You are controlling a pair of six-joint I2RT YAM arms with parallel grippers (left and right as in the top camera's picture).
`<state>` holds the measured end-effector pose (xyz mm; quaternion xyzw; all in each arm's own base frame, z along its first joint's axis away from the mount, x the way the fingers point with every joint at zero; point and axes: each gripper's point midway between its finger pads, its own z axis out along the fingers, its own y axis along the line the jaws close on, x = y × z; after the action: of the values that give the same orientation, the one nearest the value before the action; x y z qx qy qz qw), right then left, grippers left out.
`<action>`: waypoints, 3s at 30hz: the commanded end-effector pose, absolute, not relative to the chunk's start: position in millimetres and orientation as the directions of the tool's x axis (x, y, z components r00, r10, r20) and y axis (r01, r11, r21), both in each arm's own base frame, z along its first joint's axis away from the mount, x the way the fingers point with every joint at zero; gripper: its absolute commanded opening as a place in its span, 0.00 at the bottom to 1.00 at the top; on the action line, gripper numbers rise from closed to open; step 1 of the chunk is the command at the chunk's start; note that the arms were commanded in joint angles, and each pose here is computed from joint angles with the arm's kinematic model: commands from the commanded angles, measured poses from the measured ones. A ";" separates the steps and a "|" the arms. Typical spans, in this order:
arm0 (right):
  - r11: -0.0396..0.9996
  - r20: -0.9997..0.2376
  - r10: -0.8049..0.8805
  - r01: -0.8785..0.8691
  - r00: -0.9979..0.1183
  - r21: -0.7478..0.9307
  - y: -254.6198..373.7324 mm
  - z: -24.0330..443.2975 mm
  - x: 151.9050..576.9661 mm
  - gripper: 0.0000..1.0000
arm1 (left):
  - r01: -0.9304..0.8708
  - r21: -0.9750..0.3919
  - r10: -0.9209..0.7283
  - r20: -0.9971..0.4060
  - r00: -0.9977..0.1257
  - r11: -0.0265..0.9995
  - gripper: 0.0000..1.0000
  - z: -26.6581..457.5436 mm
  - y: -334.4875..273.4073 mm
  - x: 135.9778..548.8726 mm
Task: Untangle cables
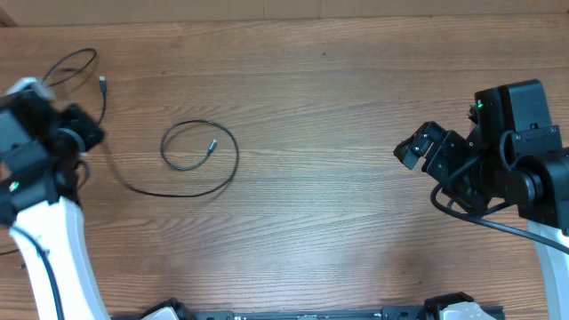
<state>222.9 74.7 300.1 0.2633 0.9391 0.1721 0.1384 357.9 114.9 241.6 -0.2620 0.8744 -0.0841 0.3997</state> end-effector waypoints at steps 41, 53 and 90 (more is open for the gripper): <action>0.799 -0.190 0.544 0.436 -0.817 0.414 76.1 303.8 227.3 1.00 | -0.220 -0.468 -0.514 -0.726 -0.456 0.856 0.99 388.5 42.9 288.2; 0.799 -0.190 0.544 0.436 -0.817 0.414 76.1 303.8 227.3 1.00 | -0.294 -0.444 -0.532 -0.693 -0.487 0.846 1.00 377.4 35.6 242.8; 0.883 -0.494 0.435 0.251 -0.753 0.396 48.2 348.0 197.3 1.00 | -0.418 -0.430 -0.594 -0.472 -0.652 0.800 1.00 309.5 50.5 282.6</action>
<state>201.6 58.3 340.9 0.1935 0.9278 0.1744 0.2671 276.9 46.8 312.7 -0.2736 0.8970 -0.1445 0.3156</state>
